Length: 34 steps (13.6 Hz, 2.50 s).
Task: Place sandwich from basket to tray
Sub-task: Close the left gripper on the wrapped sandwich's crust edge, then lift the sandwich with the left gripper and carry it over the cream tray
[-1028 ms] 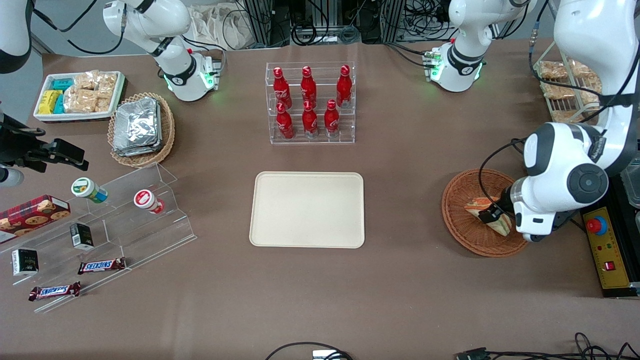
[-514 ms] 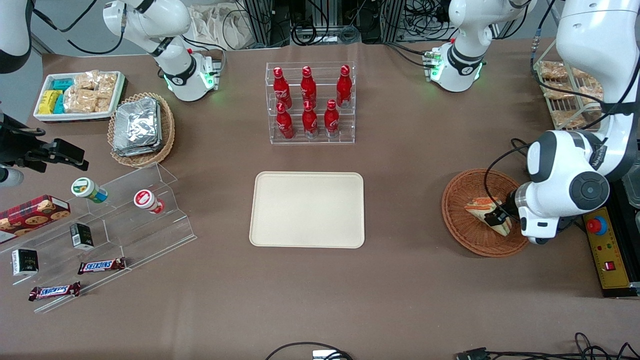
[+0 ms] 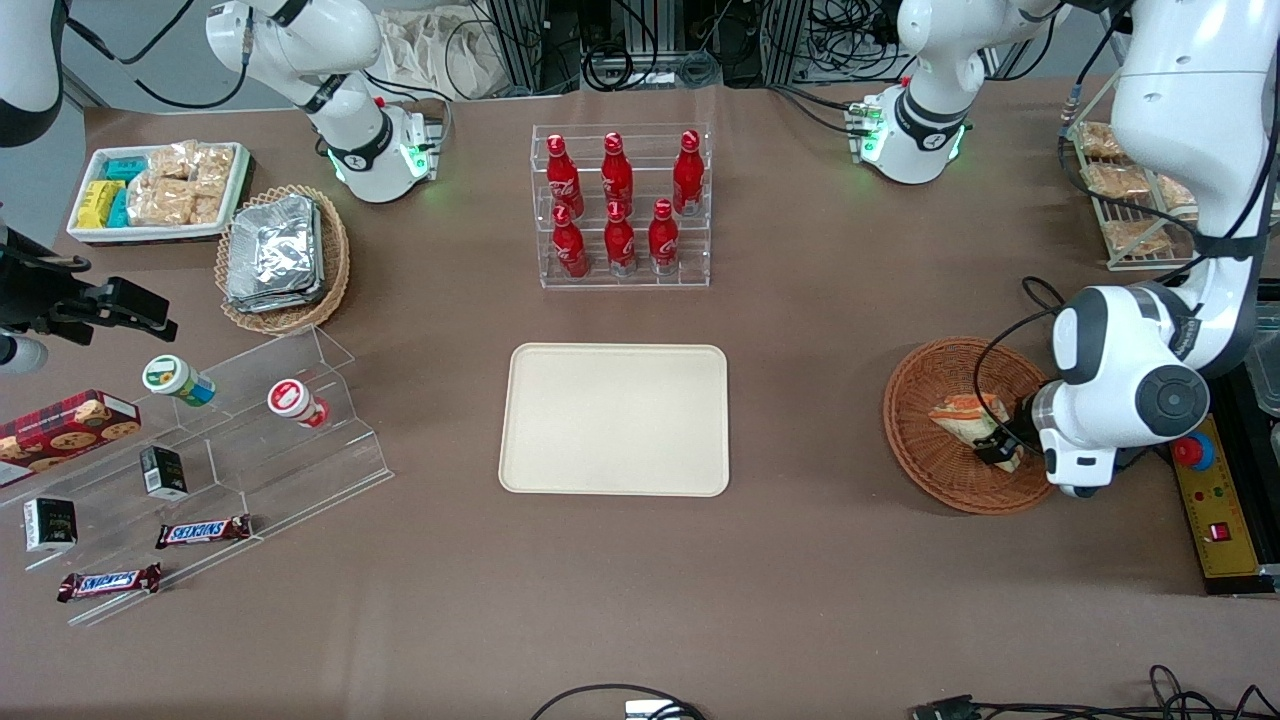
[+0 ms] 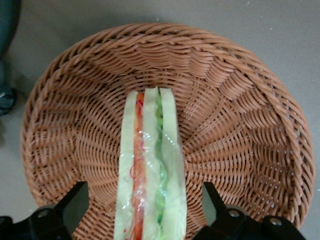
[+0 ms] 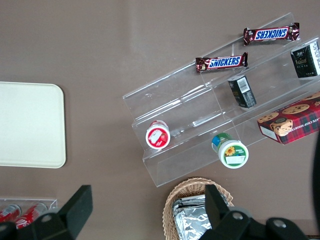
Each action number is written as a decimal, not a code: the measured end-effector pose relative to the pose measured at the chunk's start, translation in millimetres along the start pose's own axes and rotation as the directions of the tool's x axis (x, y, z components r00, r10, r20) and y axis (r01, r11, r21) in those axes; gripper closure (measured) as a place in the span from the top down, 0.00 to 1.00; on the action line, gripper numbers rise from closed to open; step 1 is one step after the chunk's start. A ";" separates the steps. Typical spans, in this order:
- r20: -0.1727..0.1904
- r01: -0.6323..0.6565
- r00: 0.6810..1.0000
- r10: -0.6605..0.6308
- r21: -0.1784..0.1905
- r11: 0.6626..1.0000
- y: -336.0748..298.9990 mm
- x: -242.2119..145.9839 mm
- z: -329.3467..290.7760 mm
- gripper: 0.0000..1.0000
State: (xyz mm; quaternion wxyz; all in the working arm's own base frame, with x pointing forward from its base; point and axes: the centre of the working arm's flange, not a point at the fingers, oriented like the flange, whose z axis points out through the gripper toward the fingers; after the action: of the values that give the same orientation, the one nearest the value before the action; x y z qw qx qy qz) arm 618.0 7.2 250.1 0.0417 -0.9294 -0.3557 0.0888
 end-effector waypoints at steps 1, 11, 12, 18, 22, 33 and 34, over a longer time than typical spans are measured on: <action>0.004 0.001 1.000 -0.001 -0.001 1.000 1.5 0.8 8.3 1.00; 0.014 -0.009 1.000 0.009 0.003 1.000 8.2 -4.3 12.5 0.59; 0.018 -0.011 1.000 0.011 0.009 1.000 8.4 -6.0 7.6 0.50; 0.040 -0.141 0.989 0.139 0.039 0.989 35.7 -37.5 -104.0 0.22; 0.037 -0.286 0.958 0.285 0.018 0.958 80.1 -113.9 -210.8 0.19; 0.059 -0.689 0.718 0.694 -0.087 0.720 253.3 -329.6 -104.9 0.19; 0.054 -0.701 0.704 0.708 -0.106 0.705 268.1 -340.0 -78.2 0.19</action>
State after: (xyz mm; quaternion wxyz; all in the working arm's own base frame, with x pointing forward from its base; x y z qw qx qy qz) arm 560.0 -420.6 335.2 -0.0476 -0.9906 0.0219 0.1262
